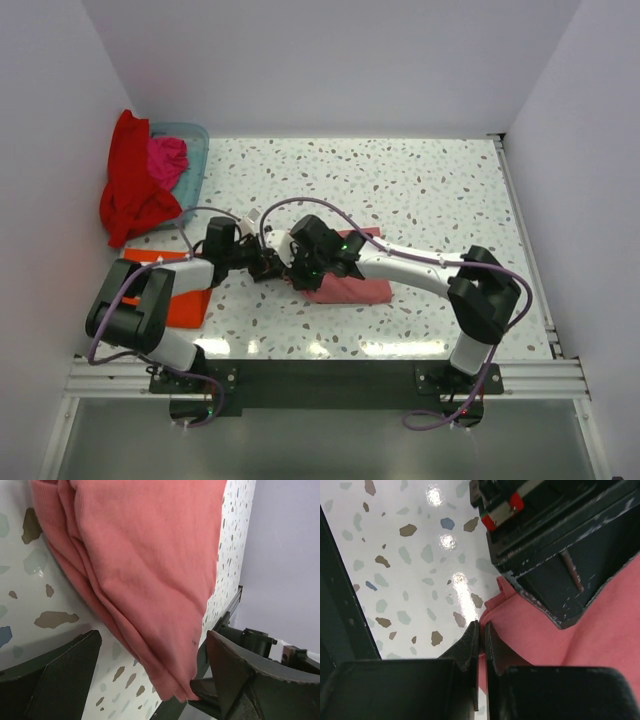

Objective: Fold and stack the t-shirts
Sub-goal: Neatly place the folded tshirt to the corner

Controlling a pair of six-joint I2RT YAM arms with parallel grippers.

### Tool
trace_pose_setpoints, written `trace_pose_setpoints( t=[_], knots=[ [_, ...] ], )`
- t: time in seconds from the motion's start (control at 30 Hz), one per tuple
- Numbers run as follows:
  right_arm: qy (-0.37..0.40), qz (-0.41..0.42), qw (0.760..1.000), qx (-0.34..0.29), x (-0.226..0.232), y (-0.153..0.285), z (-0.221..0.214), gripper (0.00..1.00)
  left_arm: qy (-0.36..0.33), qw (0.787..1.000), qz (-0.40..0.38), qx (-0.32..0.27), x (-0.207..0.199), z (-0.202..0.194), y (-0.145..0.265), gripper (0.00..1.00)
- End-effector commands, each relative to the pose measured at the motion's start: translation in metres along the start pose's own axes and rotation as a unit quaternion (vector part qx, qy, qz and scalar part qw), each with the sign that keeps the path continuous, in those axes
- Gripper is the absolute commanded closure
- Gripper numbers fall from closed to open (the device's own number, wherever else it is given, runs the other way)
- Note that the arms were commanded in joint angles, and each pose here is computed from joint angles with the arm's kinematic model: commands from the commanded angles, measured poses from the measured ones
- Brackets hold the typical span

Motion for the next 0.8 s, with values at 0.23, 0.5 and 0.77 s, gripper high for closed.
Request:
trace_pose_setpoints(
  t=[0.23, 0.5, 0.77],
  knots=[
    [-0.010, 0.022, 0.997, -0.076, 0.007, 0.005, 0.041, 1.00, 0.050, 0.998, -0.023, 0.020, -0.005, -0.003, -0.023, 0.16],
    [-0.032, 0.033, 0.995, -0.088, 0.011, -0.006, 0.048, 1.00, 0.070, 0.995, -0.048, 0.056, -0.015, -0.004, -0.036, 0.34],
    [-0.044, 0.109, 0.989, -0.090, 0.032, 0.012, 0.053, 0.72, 0.021, 0.994, 0.002, 0.109, -0.024, -0.004, -0.017, 1.00]
  ],
)
Point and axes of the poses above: each gripper's point midway between its finger pads, its own y axis back along the fingers, its own x axis along the line the jaws close on, z = x × y, the point moved 8 cm from there along y, back along the fingers, and after that the axes turned 6 degrees about -y, right-handed, at the moved point
